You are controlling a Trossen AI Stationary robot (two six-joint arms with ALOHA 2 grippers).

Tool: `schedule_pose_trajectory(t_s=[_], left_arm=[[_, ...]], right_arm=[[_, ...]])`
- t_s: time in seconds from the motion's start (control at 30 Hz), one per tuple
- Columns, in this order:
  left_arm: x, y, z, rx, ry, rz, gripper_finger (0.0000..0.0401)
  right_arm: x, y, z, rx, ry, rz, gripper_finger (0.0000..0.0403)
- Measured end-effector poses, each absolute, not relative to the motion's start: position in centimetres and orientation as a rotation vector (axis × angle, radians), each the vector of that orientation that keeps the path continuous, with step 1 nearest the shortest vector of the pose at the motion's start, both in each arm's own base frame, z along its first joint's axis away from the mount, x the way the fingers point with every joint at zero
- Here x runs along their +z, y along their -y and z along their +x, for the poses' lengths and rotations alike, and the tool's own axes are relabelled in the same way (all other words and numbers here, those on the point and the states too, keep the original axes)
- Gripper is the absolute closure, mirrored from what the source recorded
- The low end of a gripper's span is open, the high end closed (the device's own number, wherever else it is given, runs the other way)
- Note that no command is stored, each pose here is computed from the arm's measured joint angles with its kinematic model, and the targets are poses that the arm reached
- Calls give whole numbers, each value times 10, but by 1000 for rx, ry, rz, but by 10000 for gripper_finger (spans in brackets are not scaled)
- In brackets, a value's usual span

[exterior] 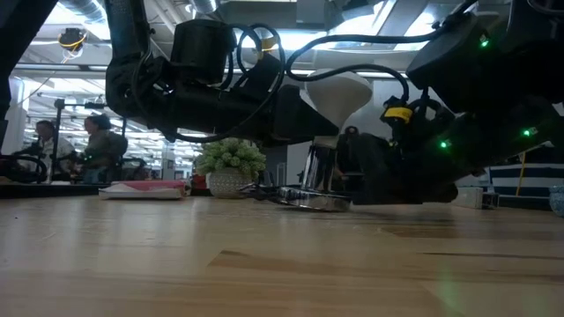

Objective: Screw lightbulb
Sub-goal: Insert the lightbulb into the lamp

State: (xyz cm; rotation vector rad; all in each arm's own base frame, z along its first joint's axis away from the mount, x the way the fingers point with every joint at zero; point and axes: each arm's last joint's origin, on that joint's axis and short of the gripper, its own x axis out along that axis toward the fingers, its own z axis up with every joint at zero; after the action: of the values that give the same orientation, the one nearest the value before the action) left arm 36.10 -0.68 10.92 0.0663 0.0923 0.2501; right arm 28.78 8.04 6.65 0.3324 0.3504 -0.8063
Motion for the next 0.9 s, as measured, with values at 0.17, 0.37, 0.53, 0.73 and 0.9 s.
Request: schedule_pose_trajectory(t_s=[0.17, 0.37, 0.53, 0.73, 0.9], left_arm=[[109, 7, 361, 250, -95, 66, 242], [109, 7, 361, 251, -96, 64, 242], [109, 7, 361, 252, -96, 64, 242], [109, 7, 361, 254, -96, 66, 242], [109, 7, 361, 254, -96, 67, 242]], right_arm=[[67, -79, 287, -846, -326, 303, 379], [75, -78, 286, -863, -315, 285, 379], [95, -78, 284, -840, -318, 263, 379], [117, -83, 290, -677, -309, 378, 379], [118, -91, 299, -479, -322, 455, 379]])
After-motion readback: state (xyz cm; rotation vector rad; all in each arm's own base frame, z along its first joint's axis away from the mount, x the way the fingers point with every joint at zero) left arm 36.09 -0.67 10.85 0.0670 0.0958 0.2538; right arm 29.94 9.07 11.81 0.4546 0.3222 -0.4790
